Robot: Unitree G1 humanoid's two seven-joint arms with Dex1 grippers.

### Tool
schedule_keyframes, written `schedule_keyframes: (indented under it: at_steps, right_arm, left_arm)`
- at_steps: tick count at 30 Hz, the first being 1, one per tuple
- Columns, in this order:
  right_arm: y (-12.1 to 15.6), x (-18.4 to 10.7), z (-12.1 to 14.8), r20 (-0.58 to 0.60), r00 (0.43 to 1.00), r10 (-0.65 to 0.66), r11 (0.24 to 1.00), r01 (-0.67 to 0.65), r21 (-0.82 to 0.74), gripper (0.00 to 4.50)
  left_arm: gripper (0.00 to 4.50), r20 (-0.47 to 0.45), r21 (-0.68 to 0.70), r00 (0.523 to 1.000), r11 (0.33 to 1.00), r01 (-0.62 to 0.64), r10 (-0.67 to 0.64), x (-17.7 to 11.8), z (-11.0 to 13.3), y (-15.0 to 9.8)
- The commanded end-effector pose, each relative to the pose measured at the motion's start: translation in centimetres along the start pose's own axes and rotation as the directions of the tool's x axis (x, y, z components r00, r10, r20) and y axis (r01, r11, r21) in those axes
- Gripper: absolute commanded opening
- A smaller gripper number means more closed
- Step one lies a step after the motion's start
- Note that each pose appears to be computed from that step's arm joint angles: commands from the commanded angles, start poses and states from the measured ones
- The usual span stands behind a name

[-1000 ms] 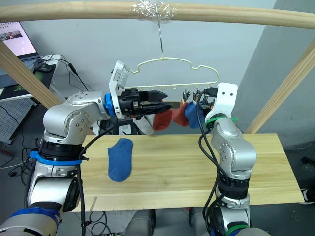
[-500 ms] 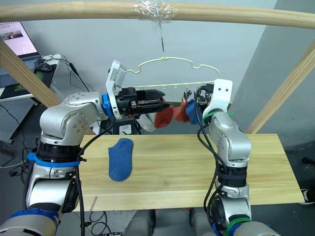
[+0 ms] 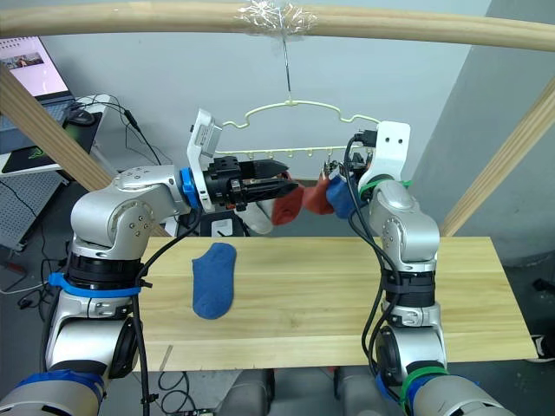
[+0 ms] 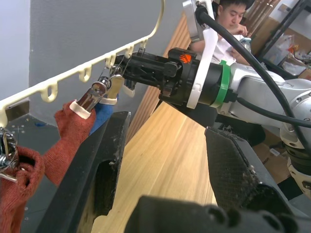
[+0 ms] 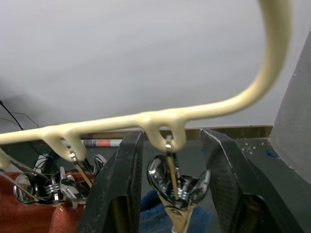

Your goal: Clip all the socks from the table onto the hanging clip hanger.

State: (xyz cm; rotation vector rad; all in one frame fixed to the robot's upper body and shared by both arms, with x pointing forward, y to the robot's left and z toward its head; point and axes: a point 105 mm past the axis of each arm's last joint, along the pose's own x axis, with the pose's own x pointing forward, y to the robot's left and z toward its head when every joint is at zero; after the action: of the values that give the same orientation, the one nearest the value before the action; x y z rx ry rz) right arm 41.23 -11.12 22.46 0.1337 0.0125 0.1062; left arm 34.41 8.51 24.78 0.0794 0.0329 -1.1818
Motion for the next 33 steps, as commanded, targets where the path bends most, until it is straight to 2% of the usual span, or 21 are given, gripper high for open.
schedule_keyframes:
  at_steps: [1, 8, 32, 33]
  right_arm:
    - [0.3, -0.1, 2.1, 0.073, 0.997, 0.008, 1.000, -0.008, 0.003, 1.90]
    - [-0.2, -0.4, 1.9, 0.054, 0.998, -0.025, 1.000, 0.026, -0.014, 1.90]
    - [0.7, 0.1, 2.5, 0.052, 0.999, -0.011, 1.000, 0.011, 0.008, 1.90]
    - [0.6, 0.1, 2.5, 0.051, 0.999, -0.016, 1.000, 0.016, 0.004, 1.71]
  left_arm:
    - [2.80, 0.039, 0.048, 0.999, 0.999, 0.011, -0.013, -0.2, 1.4, -0.5]
    - [2.80, 0.037, 0.049, 0.999, 0.999, 0.008, -0.010, -0.2, 1.3, -0.5]
    - [2.80, 0.041, 0.059, 0.999, 0.998, -0.012, 0.009, 0.1, 1.3, -0.2]
    - [2.80, 0.041, 0.060, 0.999, 0.998, -0.012, 0.010, 0.2, 1.3, -0.2]
